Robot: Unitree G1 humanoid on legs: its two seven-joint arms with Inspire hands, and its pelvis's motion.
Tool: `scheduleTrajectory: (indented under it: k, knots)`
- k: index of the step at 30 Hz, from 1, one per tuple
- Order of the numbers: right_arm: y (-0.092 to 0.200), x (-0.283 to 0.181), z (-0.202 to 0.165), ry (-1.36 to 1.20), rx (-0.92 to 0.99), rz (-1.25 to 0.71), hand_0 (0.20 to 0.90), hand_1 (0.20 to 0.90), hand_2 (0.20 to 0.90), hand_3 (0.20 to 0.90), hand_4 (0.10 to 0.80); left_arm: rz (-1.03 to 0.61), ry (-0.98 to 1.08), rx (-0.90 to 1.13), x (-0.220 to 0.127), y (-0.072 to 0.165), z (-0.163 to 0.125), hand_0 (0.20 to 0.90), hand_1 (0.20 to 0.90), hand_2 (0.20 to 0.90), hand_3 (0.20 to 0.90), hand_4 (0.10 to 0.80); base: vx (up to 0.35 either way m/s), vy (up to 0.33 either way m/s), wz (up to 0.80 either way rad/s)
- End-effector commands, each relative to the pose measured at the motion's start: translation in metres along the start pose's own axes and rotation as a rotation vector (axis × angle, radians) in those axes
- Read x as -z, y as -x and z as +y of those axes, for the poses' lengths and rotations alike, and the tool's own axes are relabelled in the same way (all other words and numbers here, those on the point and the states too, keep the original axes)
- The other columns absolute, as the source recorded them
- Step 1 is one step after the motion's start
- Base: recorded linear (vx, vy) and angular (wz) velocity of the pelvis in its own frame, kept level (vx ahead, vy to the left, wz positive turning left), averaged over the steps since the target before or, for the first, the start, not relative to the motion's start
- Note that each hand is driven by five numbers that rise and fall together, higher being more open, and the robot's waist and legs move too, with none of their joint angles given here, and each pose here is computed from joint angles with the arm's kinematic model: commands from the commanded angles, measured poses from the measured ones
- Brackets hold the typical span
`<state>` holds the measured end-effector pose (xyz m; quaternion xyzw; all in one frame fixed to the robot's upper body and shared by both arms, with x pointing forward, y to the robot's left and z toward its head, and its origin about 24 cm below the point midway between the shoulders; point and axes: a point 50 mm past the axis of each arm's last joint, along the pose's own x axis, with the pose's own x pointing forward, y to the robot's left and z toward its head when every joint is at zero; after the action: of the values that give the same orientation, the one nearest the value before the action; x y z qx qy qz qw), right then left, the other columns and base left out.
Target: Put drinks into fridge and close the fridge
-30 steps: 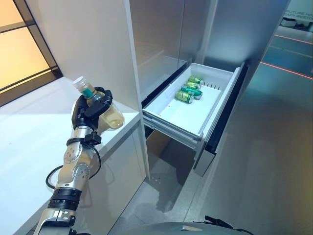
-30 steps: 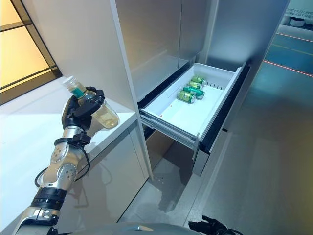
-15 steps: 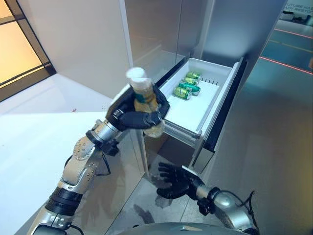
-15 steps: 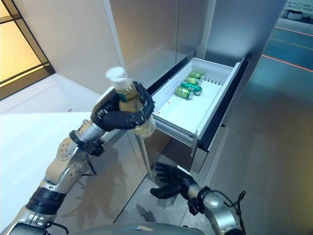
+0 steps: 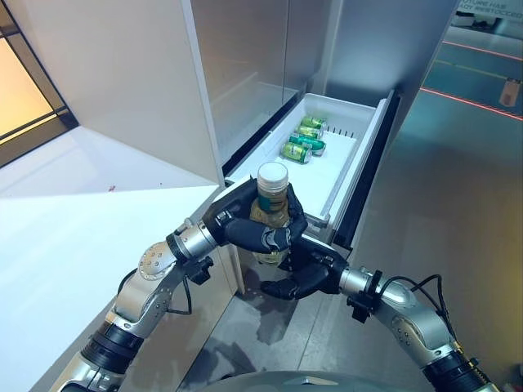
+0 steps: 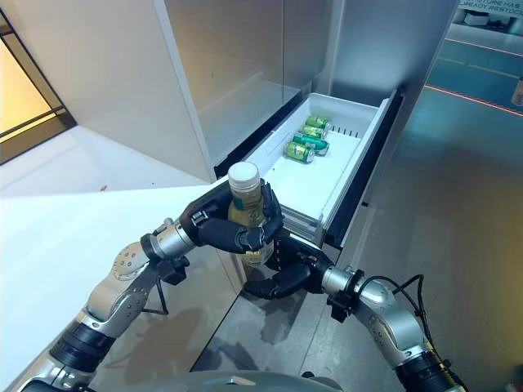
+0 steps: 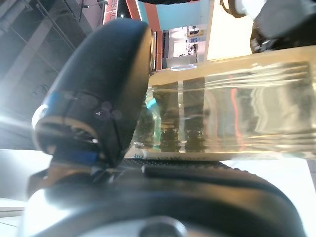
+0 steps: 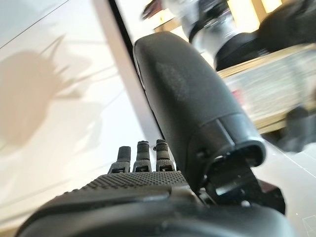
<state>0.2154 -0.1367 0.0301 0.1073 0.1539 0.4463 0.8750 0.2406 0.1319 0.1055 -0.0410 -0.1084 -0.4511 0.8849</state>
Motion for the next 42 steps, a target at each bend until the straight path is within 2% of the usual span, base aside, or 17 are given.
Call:
scheduleTrajectory:
  k: [1,15,27,37,38,39,40,41,42]
  knots:
    - [-0.017,-0.067,0.021,0.063,-0.232,-0.262,0.900,0.900,0.900,0.900,0.800,-0.235,-0.078,0.032,-0.041,-0.025,0.006,0.300,0.300,0.300,0.200,0.100,0.000,0.000,0.00]
    - [-0.032,-0.076,0.041,0.004,-0.368,-0.264,0.900,0.900,0.900,0.900,0.800,-0.157,-0.017,-0.002,-0.019,-0.035,0.005,0.300,0.300,0.300,0.200,0.100,0.000,0.000,0.00]
    - [-0.040,-0.086,0.040,-0.020,-0.283,-0.329,0.900,0.900,0.900,0.900,0.800,-0.093,0.080,0.014,-0.002,-0.038,-0.002,0.300,0.300,0.300,0.200,0.100,0.000,0.000,0.00]
    - [-0.049,-0.074,0.046,-0.262,-0.268,-0.293,0.900,0.900,0.900,0.900,0.800,-0.049,0.131,0.050,0.011,-0.040,-0.013,0.300,0.300,0.300,0.200,0.100,0.000,0.000,0.00]
    - [-0.050,-0.073,0.046,-0.270,-0.264,-0.296,0.869,0.869,0.869,0.864,0.764,-0.043,0.138,0.051,0.012,-0.040,-0.014,0.300,0.300,0.300,0.200,0.100,0.000,0.000,0.00]
    - [-0.050,-0.073,0.046,-0.270,-0.264,-0.296,0.869,0.869,0.869,0.864,0.764,-0.043,0.138,0.051,0.012,-0.040,-0.014,0.300,0.300,0.300,0.200,0.100,0.000,0.000,0.00]
    - [-0.050,-0.072,0.047,-0.270,-0.257,-0.299,0.811,0.811,0.811,0.796,0.696,-0.036,0.144,0.054,0.013,-0.040,-0.015,0.300,0.300,0.300,0.200,0.100,0.000,0.000,0.00]
    - [-0.050,-0.071,0.047,-0.271,-0.254,-0.296,0.422,0.422,0.422,0.343,0.243,-0.032,0.149,0.055,0.014,-0.040,-0.016,0.300,0.300,0.300,0.200,0.100,0.000,0.000,0.00]
    - [-0.051,-0.070,0.047,-0.260,-0.245,-0.294,0.373,0.373,0.373,0.285,0.185,-0.027,0.153,0.059,0.015,-0.040,-0.016,0.300,0.300,0.300,0.200,0.100,0.000,0.000,0.00]
